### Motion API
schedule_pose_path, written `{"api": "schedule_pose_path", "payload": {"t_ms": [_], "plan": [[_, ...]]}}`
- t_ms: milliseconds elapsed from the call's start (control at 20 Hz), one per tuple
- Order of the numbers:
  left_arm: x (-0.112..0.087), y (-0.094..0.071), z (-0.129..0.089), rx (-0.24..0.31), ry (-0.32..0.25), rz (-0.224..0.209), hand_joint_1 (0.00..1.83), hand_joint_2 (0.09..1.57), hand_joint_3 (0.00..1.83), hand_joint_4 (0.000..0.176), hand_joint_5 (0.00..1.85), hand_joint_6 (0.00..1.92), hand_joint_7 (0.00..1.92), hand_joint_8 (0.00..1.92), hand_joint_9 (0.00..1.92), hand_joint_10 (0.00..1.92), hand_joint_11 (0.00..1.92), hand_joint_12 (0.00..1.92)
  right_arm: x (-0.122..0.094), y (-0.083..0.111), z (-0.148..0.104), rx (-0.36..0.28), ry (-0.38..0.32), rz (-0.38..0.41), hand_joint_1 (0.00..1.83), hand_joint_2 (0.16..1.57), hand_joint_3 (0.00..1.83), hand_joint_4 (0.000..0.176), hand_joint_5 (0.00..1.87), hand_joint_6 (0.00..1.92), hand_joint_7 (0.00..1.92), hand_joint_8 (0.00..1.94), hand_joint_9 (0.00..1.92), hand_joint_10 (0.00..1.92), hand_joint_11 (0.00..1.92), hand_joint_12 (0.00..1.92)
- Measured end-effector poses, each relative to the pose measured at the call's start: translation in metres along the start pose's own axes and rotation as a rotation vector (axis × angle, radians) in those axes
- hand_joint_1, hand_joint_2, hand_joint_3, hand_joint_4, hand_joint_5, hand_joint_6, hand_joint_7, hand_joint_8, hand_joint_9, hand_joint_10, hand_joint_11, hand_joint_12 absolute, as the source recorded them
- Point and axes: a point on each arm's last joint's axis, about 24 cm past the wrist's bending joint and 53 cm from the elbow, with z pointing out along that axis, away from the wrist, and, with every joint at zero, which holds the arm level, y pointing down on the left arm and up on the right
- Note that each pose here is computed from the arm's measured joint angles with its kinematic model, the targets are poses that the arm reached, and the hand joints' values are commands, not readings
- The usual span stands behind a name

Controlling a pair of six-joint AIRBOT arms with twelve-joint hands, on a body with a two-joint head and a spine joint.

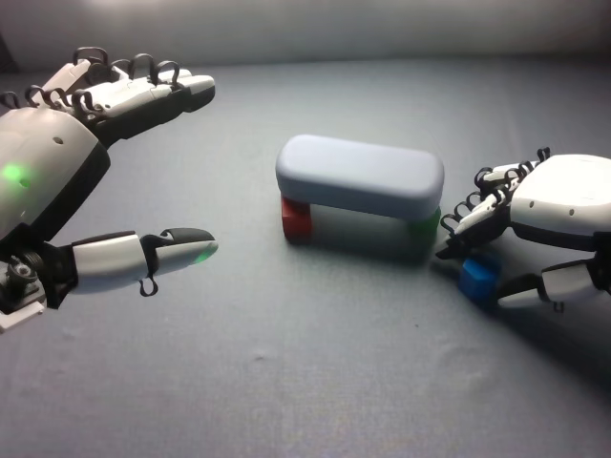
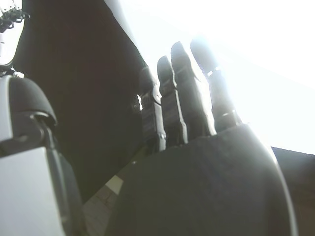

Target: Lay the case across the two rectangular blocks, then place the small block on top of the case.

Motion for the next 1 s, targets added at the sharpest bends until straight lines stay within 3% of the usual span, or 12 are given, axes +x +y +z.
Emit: {"api": "schedule_pose_path", "payload": {"t_ms": [250,300,350,400,450,550,600,700,750,800,950,1000], "plan": [[0.0,0.0,0.0,-0.002,0.0,-0.002,0.88,0.96,0.0,0.0,0.41,0.0,0.41,0.0,0.42,0.0,0.0,1.11,0.0,0.003,0.003,-0.008,-0.002,0.002,1.15,1.03,0.0,0.0,0.9,0.01,0.95,0.03,0.86,0.32,0.45,1.34],[0.0,0.0,0.0,-0.001,-0.001,-0.003,0.88,0.97,0.0,0.0,0.41,0.0,0.4,0.0,0.42,0.0,0.0,1.11,0.0,0.003,0.003,-0.009,-0.002,0.002,1.16,1.11,0.0,0.0,0.99,0.73,0.99,0.04,0.86,0.41,0.51,1.31],[0.001,0.001,0.0,-0.002,0.0,-0.004,0.88,0.97,0.0,0.0,0.41,0.0,0.41,0.0,0.42,0.0,0.0,1.12,0.001,0.004,0.003,-0.01,-0.001,0.003,1.2,1.13,0.0,0.0,0.94,0.96,0.96,0.86,0.88,0.49,0.55,1.34],[0.001,0.001,0.0,-0.002,-0.001,-0.004,0.88,0.97,0.0,0.0,0.41,0.0,0.42,0.0,0.43,0.0,0.0,1.13,0.0,0.005,0.005,-0.014,-0.003,0.002,1.2,1.14,0.0,0.023,0.9,1.11,0.95,0.99,0.89,0.59,0.58,1.34],[0.0,0.001,0.0,-0.002,-0.001,-0.004,0.88,0.97,0.0,0.0,0.41,0.0,0.42,0.0,0.43,0.0,0.0,1.13,0.001,0.006,0.005,-0.016,-0.003,0.004,1.2,1.14,0.0,0.023,0.9,1.11,0.95,0.99,0.89,0.59,0.58,1.34],[0.001,0.0,0.0,-0.001,0.0,-0.005,0.87,0.97,0.0,0.0,0.42,0.0,0.45,0.01,0.47,0.02,0.0,1.15,0.002,0.01,0.007,-0.029,-0.003,0.004,1.21,1.13,0.0,0.022,0.92,1.09,0.99,1.02,0.86,0.99,0.61,1.49],[0.0,0.0,0.0,-0.001,-0.001,-0.006,0.87,0.97,0.0,0.0,0.43,0.0,0.45,0.01,0.44,0.01,0.0,1.08,0.002,0.009,0.007,-0.025,0.0,0.003,1.23,1.11,0.0,0.004,0.92,1.09,1.05,0.93,0.9,1.03,0.63,1.52],[0.0,0.001,0.0,-0.002,-0.002,-0.006,0.9,0.98,0.0,0.0,0.44,0.0,0.45,0.0,0.43,0.0,0.0,1.1,0.003,0.008,0.007,-0.022,0.003,0.003,1.25,1.08,0.0,0.0,0.92,1.13,1.23,0.58,1.06,0.92,0.81,1.45],[0.001,0.001,0.0,-0.003,0.0,-0.008,0.93,0.99,0.0,0.0,0.44,0.0,0.44,0.0,0.43,0.0,0.0,1.08,0.003,0.009,0.007,-0.024,0.002,0.004,1.25,1.07,0.0,0.0,0.95,1.08,1.24,0.57,1.08,0.93,0.81,1.51],[0.002,0.001,0.0,-0.004,0.001,-0.011,0.92,0.99,0.0,0.0,0.44,0.0,0.45,0.0,0.45,0.01,0.02,1.09,0.002,0.009,0.007,-0.027,-0.002,0.01,1.25,1.06,0.0,0.0,1.0,0.93,1.21,0.7,1.05,1.04,0.81,1.61],[0.004,0.004,-0.003,-0.014,0.005,-0.015,0.89,0.98,0.0,0.0,0.44,0.0,0.45,0.0,0.47,0.01,0.01,1.09,0.003,0.014,0.005,-0.042,0.006,0.025,1.25,1.08,0.0,0.0,0.95,0.98,1.16,0.81,1.0,1.07,0.77,1.59],[0.004,0.005,-0.003,-0.018,0.005,-0.016,0.9,0.98,0.0,0.0,0.45,0.0,0.46,0.01,0.47,0.01,0.0,1.07,-0.001,0.022,0.004,-0.059,0.003,0.012,1.26,1.08,0.0,0.0,1.07,0.7,1.07,1.07,0.96,1.28,0.8,1.69]]}}
